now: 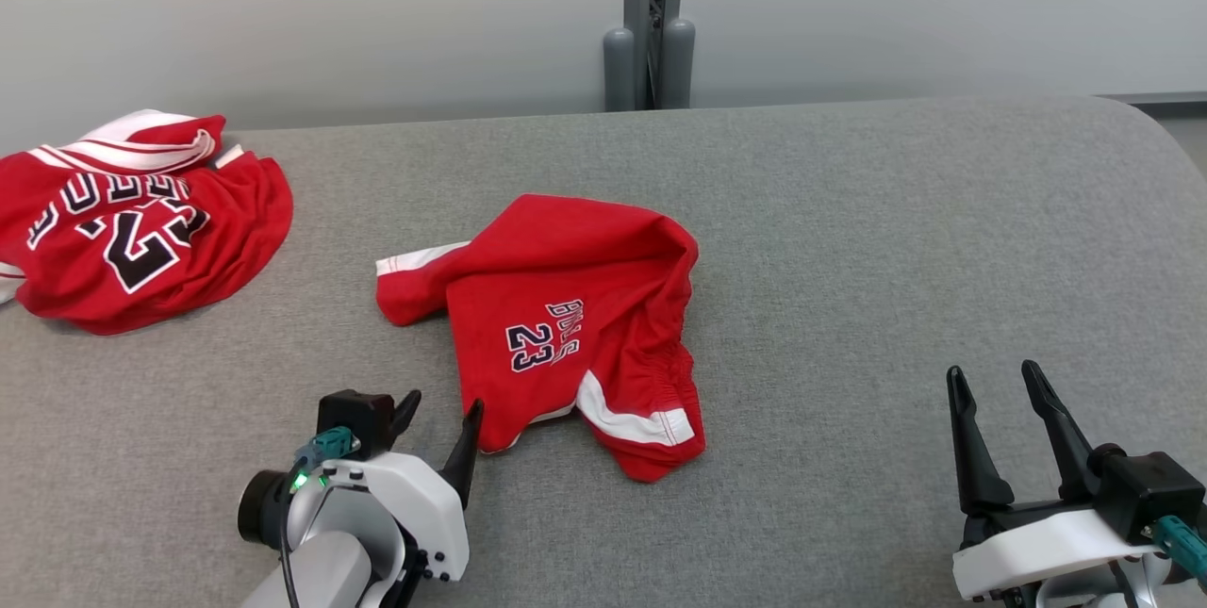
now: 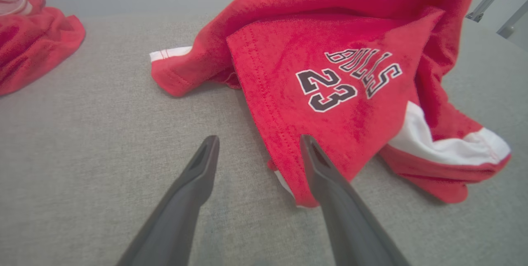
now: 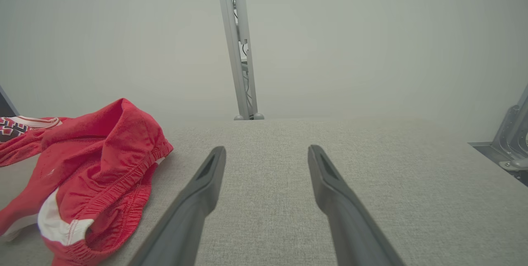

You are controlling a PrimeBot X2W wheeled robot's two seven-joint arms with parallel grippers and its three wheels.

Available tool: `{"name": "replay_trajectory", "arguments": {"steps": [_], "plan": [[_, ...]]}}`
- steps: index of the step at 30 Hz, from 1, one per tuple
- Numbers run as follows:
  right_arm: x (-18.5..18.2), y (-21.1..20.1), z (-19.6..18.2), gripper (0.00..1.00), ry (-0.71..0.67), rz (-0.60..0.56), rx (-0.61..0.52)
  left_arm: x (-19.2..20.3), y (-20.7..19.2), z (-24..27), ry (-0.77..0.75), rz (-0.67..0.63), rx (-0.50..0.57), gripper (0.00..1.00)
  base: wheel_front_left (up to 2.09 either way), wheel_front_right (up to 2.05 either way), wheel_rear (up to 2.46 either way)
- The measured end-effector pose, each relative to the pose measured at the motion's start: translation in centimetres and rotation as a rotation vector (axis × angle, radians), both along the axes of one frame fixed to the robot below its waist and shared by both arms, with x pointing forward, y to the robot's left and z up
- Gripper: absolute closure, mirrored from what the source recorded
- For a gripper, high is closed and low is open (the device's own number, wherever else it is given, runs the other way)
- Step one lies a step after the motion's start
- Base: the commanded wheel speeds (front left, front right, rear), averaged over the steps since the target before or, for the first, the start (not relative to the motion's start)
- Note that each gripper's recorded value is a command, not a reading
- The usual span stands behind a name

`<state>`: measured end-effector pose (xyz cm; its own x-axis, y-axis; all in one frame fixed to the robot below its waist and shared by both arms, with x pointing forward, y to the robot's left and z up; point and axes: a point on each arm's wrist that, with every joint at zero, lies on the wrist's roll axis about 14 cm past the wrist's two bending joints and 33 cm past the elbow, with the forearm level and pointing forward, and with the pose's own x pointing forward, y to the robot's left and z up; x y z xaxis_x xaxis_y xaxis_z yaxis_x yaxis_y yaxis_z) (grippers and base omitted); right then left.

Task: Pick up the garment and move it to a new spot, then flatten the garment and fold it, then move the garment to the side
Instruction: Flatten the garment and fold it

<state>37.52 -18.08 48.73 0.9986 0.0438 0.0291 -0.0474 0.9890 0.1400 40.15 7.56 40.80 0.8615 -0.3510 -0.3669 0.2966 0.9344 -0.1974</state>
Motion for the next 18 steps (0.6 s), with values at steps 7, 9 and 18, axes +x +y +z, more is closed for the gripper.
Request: {"name": "replay_trajectory", "arguments": {"steps": [7, 9, 18], "plan": [[-0.2, -1.1, -0.6, 0.00, 0.019, -0.032, -0.017, -0.8, -1.6, -2.0, 0.084, -0.029, -0.050, 0.00, 0.00, 0.00, 0.00], [-0.3, -1.4, -0.7, 0.00, 0.023, -0.040, -0.020, -0.9, -2.2, -2.3, 0.105, -0.034, -0.066, 0.00, 0.00, 0.00, 0.00], [-0.5, -2.3, -0.7, 0.00, 0.025, -0.066, -0.023, -1.4, -3.7, -3.4, 0.180, -0.043, -0.135, 1.00, 0.00, 0.00, 0.00]]}}
